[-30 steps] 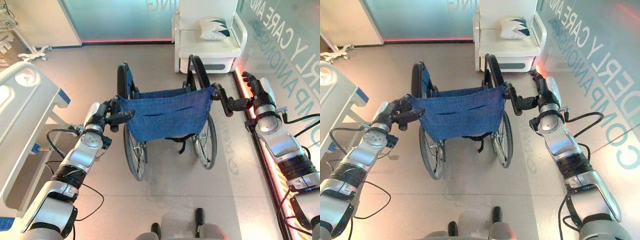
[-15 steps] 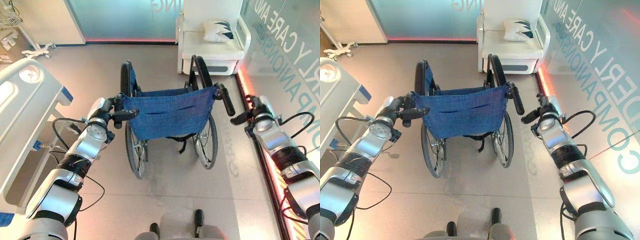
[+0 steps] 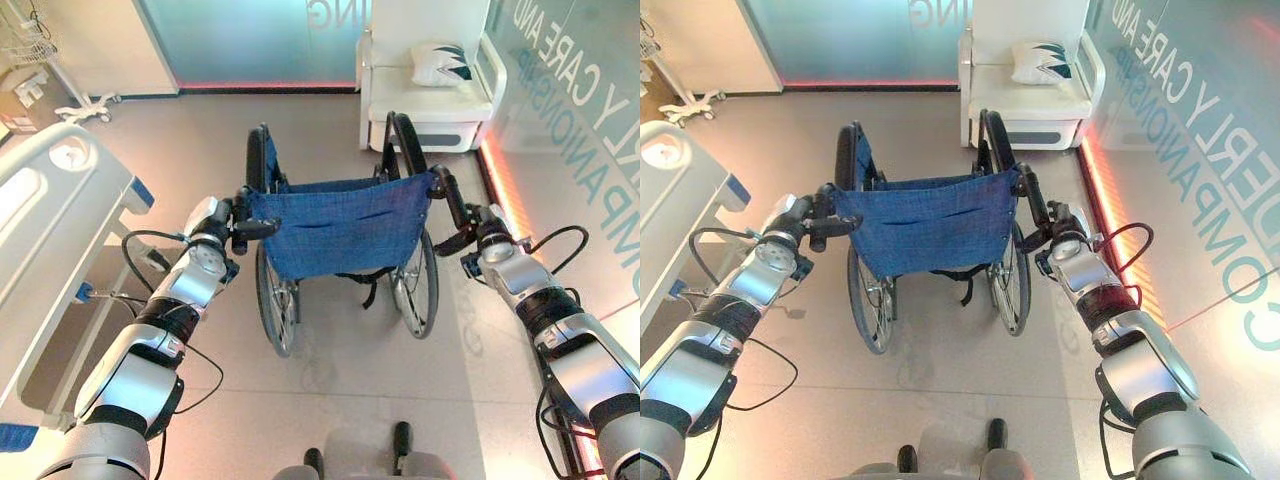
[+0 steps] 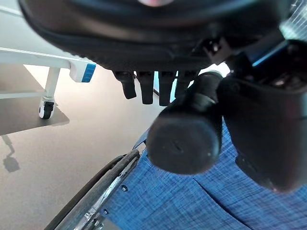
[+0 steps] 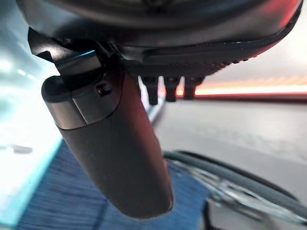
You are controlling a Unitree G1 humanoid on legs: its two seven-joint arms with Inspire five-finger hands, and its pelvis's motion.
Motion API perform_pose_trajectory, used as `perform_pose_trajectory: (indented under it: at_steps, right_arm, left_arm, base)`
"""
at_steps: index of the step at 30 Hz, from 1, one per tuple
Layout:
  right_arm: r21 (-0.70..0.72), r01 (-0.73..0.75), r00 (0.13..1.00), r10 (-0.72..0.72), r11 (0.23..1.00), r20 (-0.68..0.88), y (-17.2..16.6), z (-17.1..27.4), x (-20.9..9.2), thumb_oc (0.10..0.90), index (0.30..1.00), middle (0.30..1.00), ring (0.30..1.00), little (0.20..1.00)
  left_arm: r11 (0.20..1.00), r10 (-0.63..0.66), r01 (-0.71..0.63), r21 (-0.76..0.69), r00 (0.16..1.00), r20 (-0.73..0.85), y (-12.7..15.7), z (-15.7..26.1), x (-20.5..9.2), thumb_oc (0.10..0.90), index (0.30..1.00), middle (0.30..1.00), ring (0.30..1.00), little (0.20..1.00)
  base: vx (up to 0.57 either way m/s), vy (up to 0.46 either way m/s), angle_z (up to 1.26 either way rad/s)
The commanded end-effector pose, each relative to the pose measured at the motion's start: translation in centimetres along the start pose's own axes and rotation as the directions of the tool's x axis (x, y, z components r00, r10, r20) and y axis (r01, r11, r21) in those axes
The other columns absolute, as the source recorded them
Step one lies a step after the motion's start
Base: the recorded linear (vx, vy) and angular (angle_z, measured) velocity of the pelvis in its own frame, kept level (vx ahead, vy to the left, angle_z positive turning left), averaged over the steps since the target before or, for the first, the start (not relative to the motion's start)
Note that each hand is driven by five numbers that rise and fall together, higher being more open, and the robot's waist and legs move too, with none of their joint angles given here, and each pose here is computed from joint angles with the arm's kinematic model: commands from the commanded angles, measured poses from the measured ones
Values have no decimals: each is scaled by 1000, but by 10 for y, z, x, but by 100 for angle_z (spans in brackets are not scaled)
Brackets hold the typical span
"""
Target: Push the wheelchair next to the bed
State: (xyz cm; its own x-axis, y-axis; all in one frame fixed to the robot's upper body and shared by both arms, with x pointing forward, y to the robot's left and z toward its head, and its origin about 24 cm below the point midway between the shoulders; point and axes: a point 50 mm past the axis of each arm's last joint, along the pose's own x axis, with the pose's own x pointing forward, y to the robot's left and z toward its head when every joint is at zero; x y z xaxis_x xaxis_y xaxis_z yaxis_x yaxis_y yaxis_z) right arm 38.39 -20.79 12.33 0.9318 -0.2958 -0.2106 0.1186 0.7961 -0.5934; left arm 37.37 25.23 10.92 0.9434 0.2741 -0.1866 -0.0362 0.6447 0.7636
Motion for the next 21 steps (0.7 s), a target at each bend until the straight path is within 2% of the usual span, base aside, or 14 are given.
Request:
perform_pose_trajectory:
  at_steps: [1, 7, 18, 21]
  right_arm:
    - [38, 255, 920, -254, 966, 298, -63, 88, -8, 800, 900, 900, 900, 900]
    - [-34, 336, 896, -308, 941, 319, -87, 92, -10, 800, 900, 900, 900, 900]
    - [-26, 357, 874, -324, 934, 362, -94, 106, -15, 800, 900, 900, 900, 900]
    - [-8, 317, 883, -293, 948, 366, -94, 109, -17, 800, 900, 900, 900, 900]
  left_arm:
    - [992, 60, -58, 112, 998, -14, 9, -4, 3, 800, 900, 900, 900, 900]
    - [991, 56, -51, 121, 998, -41, 12, -9, 4, 800, 900, 900, 900, 900]
    - [990, 63, -53, 129, 995, -75, 10, -16, 5, 800, 900, 900, 900, 900]
    - [990, 69, -58, 127, 994, -83, 11, -20, 4, 800, 900, 900, 900, 900]
  base:
    - [0, 0, 0]
    - [10, 8, 0]
    - [0, 0, 0]
    - [0, 0, 0]
